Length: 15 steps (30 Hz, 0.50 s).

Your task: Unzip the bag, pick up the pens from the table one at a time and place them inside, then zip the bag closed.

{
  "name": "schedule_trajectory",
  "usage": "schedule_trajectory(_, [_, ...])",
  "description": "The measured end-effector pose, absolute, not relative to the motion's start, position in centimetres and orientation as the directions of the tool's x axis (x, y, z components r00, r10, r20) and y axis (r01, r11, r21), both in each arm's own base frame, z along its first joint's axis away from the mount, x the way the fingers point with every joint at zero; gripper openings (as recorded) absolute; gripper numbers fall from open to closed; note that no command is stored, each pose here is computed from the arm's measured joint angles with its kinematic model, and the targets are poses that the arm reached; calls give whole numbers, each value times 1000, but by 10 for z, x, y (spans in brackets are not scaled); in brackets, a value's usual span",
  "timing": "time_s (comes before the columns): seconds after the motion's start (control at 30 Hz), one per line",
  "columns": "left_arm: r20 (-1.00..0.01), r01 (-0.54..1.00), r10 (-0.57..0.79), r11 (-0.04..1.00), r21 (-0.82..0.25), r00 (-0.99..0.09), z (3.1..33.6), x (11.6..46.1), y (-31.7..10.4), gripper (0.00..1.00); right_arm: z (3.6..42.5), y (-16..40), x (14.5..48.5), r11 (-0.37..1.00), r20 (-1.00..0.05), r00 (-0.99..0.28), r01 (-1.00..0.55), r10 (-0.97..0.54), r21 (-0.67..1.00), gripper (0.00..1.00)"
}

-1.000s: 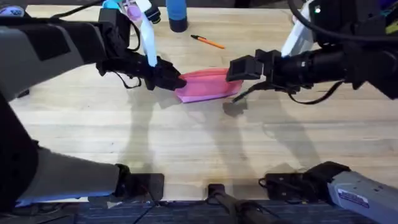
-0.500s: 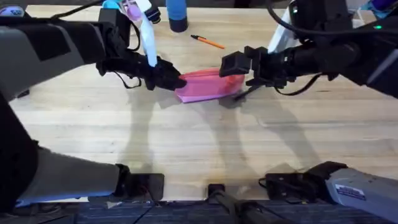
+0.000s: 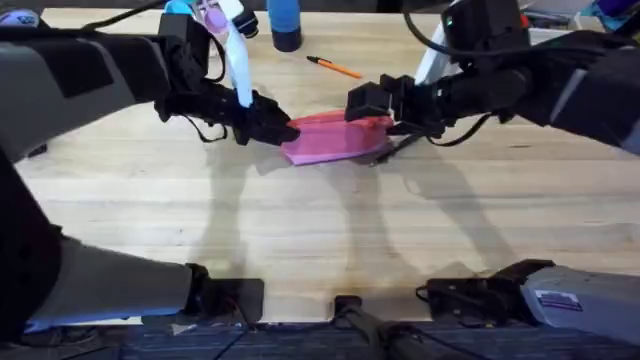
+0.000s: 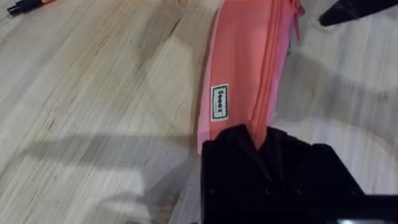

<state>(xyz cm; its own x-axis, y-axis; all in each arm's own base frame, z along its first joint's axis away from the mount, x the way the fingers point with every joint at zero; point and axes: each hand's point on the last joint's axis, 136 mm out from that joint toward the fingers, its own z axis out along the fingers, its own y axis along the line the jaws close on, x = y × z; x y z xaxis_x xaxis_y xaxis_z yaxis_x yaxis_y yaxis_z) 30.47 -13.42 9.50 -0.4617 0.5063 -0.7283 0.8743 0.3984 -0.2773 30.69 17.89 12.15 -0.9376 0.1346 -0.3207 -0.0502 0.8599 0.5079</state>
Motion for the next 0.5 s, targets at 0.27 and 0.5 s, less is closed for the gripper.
schedule_trajectory(0.27, [-728,874,506,398,-277,-462,95,305,-134,42,114,182,315,859,-324,-936,-52,136,509,957])
schedule_trajectory(0.5, [-728,874,507,399,-277,-461,95,305,-134,42,103,178,321,875,-322,-935,-29,147,483,637])
